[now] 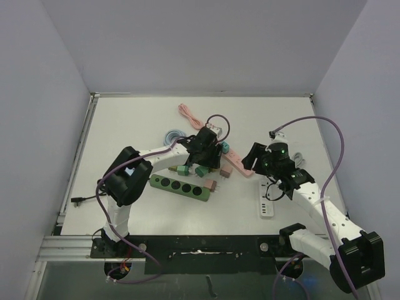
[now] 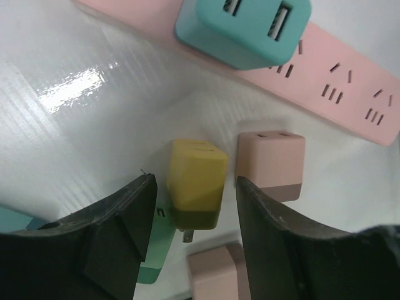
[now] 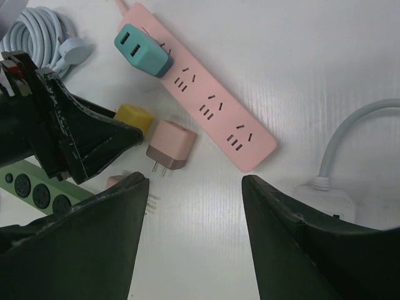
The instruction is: Insert the plug
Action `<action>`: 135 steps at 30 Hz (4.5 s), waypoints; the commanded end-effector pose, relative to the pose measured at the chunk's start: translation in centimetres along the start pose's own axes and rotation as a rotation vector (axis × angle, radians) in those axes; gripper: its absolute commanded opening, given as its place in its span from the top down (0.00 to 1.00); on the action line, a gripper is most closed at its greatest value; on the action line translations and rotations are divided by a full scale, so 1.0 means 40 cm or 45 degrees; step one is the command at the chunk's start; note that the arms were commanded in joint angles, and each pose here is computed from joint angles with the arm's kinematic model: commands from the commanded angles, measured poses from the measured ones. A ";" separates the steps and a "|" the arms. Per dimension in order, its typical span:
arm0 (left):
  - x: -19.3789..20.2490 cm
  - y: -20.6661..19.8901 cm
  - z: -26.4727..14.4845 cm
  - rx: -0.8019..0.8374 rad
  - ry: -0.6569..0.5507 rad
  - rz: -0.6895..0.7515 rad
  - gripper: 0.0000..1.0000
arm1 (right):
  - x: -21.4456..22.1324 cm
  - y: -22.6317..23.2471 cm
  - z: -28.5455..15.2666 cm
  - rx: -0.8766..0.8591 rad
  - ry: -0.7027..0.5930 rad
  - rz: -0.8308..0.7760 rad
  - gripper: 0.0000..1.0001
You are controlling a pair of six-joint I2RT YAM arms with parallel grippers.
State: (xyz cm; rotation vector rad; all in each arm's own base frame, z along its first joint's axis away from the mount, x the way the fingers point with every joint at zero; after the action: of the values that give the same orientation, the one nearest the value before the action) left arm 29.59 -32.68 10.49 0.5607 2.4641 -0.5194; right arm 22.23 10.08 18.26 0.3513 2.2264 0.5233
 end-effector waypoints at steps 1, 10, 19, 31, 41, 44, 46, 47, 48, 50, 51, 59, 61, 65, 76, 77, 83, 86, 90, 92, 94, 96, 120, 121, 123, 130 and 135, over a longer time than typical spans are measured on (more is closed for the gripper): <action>-0.031 -0.001 -0.020 -0.015 -0.048 0.016 0.48 | -0.005 0.006 0.007 -0.033 -0.017 0.031 0.39; -0.012 0.001 -0.001 0.026 -0.033 0.062 0.68 | 0.002 0.007 0.010 -0.069 -0.007 0.024 0.39; -0.092 -0.050 -0.146 0.316 -0.200 0.172 0.84 | -0.015 0.076 -0.039 -0.507 -0.020 -0.259 0.40; -0.070 -0.124 -0.429 1.103 -0.343 0.488 0.84 | -0.041 0.185 -0.179 -1.136 0.019 -0.647 0.32; -0.054 -0.159 -0.553 1.406 -0.494 0.633 0.84 | -0.036 0.242 -0.216 -1.395 0.120 -0.763 0.40; -0.049 -0.159 -0.561 1.414 -0.510 0.643 0.84 | -0.025 0.260 -0.238 -1.570 0.199 -0.794 0.47; -0.046 -0.157 -0.562 1.413 -0.509 0.642 0.84 | -0.012 0.271 -0.254 -1.664 0.235 -0.827 0.48; -0.045 -0.157 -0.564 1.411 -0.511 0.642 0.84 | -0.008 0.274 -0.257 -1.674 0.240 -0.842 0.50; -0.044 -0.157 -0.565 1.410 -0.512 0.641 0.84 | -0.002 0.275 -0.258 -1.679 0.245 -0.854 0.51; -0.043 -0.155 -0.565 1.399 -0.515 0.636 0.84 | 0.005 0.278 -0.261 -1.698 0.262 -0.872 0.57; -0.042 -0.154 -0.564 1.392 -0.516 0.634 0.84 | 0.006 0.278 -0.263 -1.704 0.268 -0.878 0.62; -0.038 -0.153 -0.553 1.389 -0.493 0.614 0.84 | -0.003 0.291 -0.237 -1.679 0.269 -0.885 0.72; -0.038 -0.153 -0.554 1.396 -0.492 0.610 0.84 | -0.006 0.294 -0.227 -1.669 0.277 -0.878 0.67; -0.032 -0.155 -0.557 1.415 -0.492 0.609 0.83 | -0.005 0.299 -0.214 -1.695 0.298 -0.876 0.67; -0.025 -0.154 -0.554 1.430 -0.491 0.589 0.80 | -0.018 0.317 -0.199 -1.714 0.247 -0.862 0.56; -0.025 -0.155 -0.555 1.432 -0.494 0.589 0.80 | -0.018 0.318 -0.198 -1.716 0.252 -0.858 0.56; -0.018 -0.150 -0.557 1.425 -0.495 0.579 0.75 | -0.020 0.320 -0.190 -1.707 0.244 -0.854 0.76; -0.022 -0.142 -0.559 1.372 -0.521 0.550 0.55 | -0.025 0.316 -0.176 -1.629 0.199 -0.876 0.97; -0.044 -0.087 -0.557 1.110 -0.620 0.412 0.30 | -0.044 0.286 -0.127 -1.336 0.120 -0.937 1.00; -0.059 -0.034 -0.559 0.912 -0.682 0.290 0.29 | -0.055 0.258 -0.094 -1.138 0.110 -0.947 1.00; -0.070 0.034 -0.576 0.676 -0.768 0.136 0.28 | -0.077 0.219 -0.057 -0.873 0.108 -0.941 1.00; -0.066 0.111 -0.592 0.440 -0.834 -0.016 0.28 | -0.100 0.173 -0.023 -0.662 0.166 -0.888 1.00; 0.082 0.225 -0.864 -0.181 -1.434 -0.183 0.26 | -0.126 0.027 0.202 -0.398 0.414 -0.827 1.00; 0.084 0.224 -0.865 -0.171 -1.440 -0.184 0.26 | -0.128 0.029 0.205 -0.401 0.401 -0.829 1.00; 0.088 0.226 -0.863 -0.174 -1.449 -0.182 0.26 | -0.127 0.029 0.213 -0.413 0.391 -0.836 1.00; 0.105 0.238 -0.834 -0.201 -1.395 -0.194 0.26 | -0.124 0.027 0.238 -0.413 0.386 -0.845 1.00; 0.108 0.244 -0.832 -0.208 -1.395 -0.204 0.26 | -0.124 0.031 0.262 -0.431 0.372 -0.831 1.00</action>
State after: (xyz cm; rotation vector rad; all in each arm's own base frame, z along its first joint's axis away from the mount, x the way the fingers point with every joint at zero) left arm 16.81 -7.88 30.21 -0.0106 1.5304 -0.4832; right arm 31.27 11.11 14.26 -0.6324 2.4197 0.5914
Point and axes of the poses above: each gripper's point midway between its finger pads, its own z axis out along the fingers, its own y axis along the line the jaws close on, x = y × z, the point moved 8 cm from there along -z, back along the fingers, and after that the axes turned 6 degrees about z, right-handed, at the moved point
